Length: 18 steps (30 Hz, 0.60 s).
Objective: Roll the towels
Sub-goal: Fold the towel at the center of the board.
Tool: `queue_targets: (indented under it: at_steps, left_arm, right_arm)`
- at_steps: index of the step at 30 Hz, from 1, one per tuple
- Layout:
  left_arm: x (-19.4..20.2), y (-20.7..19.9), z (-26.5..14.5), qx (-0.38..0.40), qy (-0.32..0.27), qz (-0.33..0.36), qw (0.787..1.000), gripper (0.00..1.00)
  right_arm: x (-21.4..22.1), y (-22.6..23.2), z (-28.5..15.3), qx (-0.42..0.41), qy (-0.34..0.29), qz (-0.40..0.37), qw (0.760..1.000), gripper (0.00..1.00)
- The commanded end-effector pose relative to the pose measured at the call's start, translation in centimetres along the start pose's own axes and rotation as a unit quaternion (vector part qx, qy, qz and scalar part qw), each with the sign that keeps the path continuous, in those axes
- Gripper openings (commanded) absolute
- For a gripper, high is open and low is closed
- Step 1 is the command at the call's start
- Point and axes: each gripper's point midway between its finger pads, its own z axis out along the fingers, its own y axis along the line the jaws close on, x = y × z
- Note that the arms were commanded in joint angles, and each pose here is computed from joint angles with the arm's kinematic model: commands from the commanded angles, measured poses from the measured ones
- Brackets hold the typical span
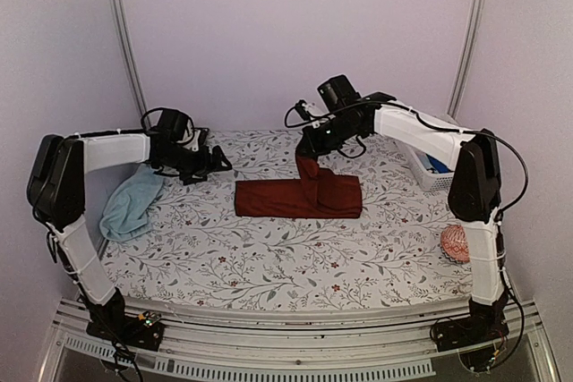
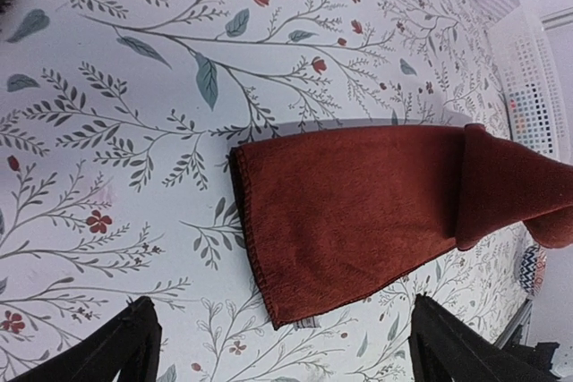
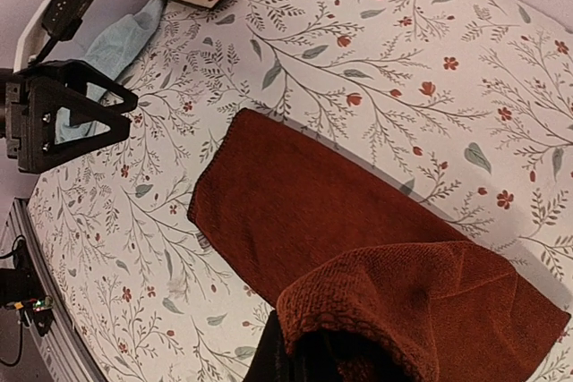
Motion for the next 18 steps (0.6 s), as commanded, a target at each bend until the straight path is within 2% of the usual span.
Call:
queue_targets:
  at_steps: [1,7,18]
  left_arm:
    - [-0.6,0.9,-1.6,-0.007,-0.018,0.007,1.0,0.97]
    - [-0.2,1.5,-1.6,-0.007,-0.018,0.003,1.0,0.97]
    - [-0.3,1.3,-1.2,0.002,-0.019,-0.005,1.0,0.97]
  right_arm:
    - [-0.8,3.4,1.7,-0.045,-0.008,-0.015,0.999,0.02]
    - [0.3,3.3,3.5,-0.044,0.008,-0.015,0.999,0.02]
    - [0.3,3.4,4.8,-0.053,-0.001,-0.029,0.998,0.02]
